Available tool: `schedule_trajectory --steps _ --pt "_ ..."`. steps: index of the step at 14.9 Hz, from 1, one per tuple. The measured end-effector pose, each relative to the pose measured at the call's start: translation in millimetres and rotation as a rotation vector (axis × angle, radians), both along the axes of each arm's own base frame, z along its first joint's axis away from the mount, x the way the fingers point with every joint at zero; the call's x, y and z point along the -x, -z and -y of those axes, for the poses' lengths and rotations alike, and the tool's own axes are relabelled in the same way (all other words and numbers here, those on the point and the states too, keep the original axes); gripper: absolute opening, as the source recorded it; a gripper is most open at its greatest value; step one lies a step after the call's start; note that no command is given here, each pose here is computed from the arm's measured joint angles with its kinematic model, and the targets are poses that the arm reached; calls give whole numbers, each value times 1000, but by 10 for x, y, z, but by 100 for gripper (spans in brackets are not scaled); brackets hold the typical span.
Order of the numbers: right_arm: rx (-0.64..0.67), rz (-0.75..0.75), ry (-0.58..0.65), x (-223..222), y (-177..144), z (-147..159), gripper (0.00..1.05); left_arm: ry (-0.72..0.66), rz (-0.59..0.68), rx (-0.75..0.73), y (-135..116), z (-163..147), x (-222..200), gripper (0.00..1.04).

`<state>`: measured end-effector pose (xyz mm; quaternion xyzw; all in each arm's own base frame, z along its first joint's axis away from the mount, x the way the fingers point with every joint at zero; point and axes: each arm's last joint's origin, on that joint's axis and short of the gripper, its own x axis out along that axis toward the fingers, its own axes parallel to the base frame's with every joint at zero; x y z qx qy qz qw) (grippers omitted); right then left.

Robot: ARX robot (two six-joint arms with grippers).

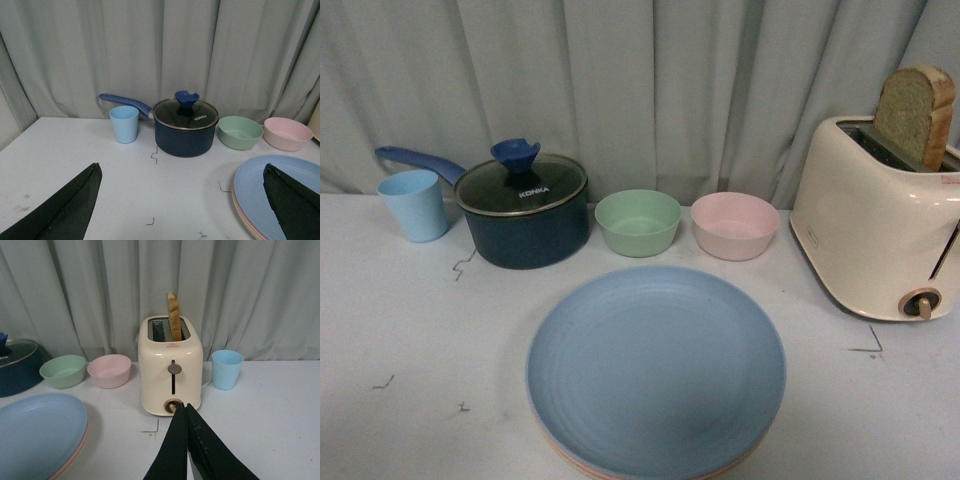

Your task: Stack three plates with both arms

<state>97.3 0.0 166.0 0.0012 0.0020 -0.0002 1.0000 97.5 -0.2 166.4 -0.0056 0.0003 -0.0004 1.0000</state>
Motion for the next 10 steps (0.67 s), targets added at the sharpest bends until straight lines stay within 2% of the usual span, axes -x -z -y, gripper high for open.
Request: schedule_trajectory --steps 5,6,8,10 --pt "0 8 0 0 -7 0 2 1 0 0 0 0 0 98" --pt "0 8 0 0 -7 0 11 1 0 0 0 0 0 98" --pt "0 8 0 0 -7 0 38 1 0 0 0 0 0 98" --pt "0 8 0 0 -7 0 56 1 0 0 0 0 0 98"
